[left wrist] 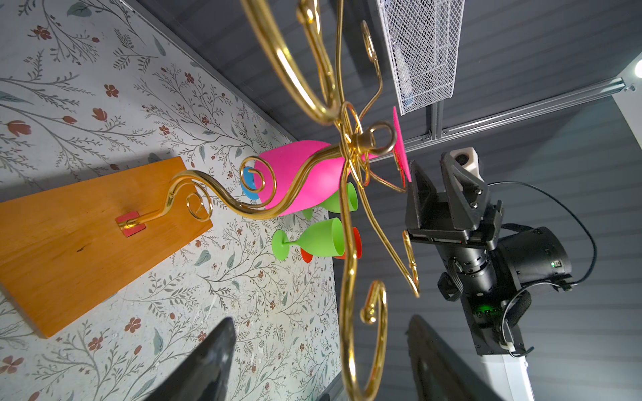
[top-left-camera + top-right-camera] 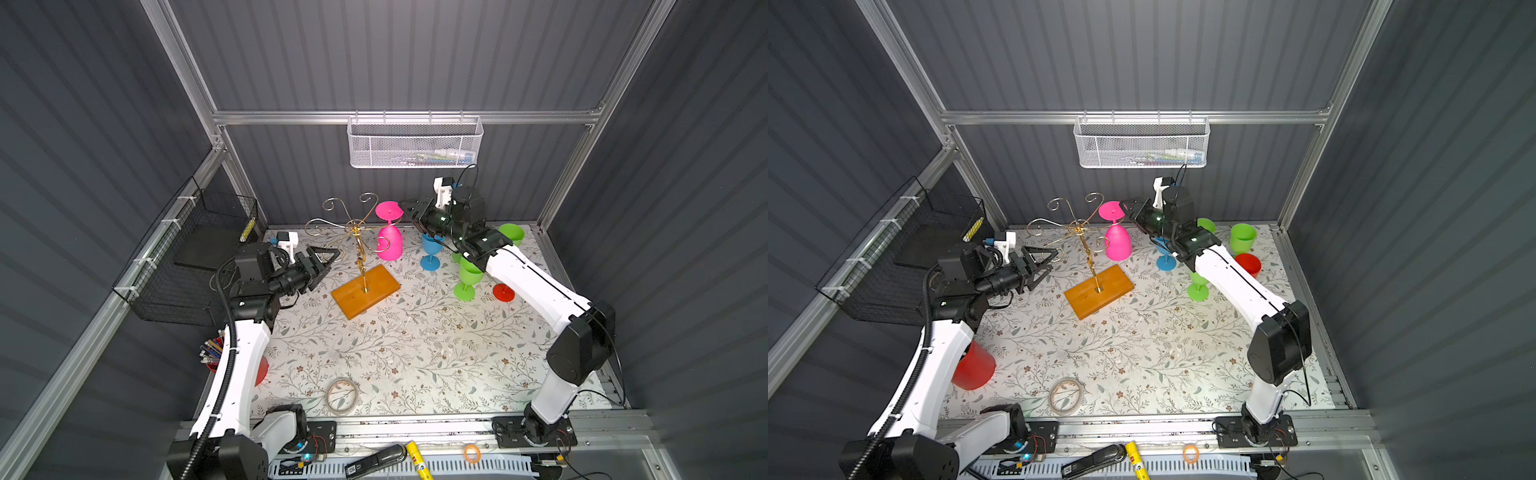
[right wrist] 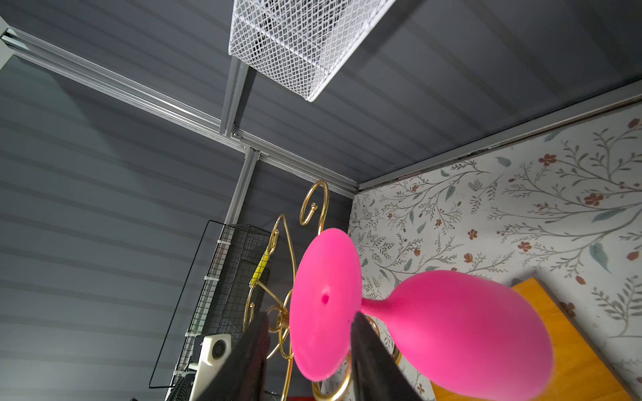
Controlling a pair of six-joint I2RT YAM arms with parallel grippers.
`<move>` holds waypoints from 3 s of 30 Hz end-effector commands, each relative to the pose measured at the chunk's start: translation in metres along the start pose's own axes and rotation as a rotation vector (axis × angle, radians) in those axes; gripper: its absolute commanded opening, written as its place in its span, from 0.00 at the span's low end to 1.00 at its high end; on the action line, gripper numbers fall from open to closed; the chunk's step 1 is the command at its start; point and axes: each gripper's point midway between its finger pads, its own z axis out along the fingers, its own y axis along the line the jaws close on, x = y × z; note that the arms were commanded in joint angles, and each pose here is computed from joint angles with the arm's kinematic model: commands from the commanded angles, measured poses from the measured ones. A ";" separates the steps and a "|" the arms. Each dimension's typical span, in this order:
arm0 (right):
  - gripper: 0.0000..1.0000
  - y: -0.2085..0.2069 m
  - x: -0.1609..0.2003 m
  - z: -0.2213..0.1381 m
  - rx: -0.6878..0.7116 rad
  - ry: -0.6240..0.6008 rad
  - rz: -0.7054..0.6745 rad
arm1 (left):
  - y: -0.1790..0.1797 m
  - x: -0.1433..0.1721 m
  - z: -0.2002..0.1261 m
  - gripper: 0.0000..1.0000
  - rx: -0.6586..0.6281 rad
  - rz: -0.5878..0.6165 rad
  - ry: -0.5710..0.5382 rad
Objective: Take the wine glass off the wine glass rack
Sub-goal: Pick up the wine glass from the wine glass rack.
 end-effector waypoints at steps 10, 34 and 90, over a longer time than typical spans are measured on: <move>0.45 -0.014 -0.008 0.014 0.039 -0.036 0.004 | -0.016 -0.005 -0.005 0.78 0.025 0.053 -0.015; 0.35 -0.003 -0.014 0.027 0.020 -0.019 -0.046 | -0.014 -0.007 -0.002 0.78 0.024 0.056 -0.009; 0.00 0.020 -0.010 0.005 0.004 -0.037 -0.108 | -0.019 -0.009 -0.003 0.77 0.036 0.062 -0.012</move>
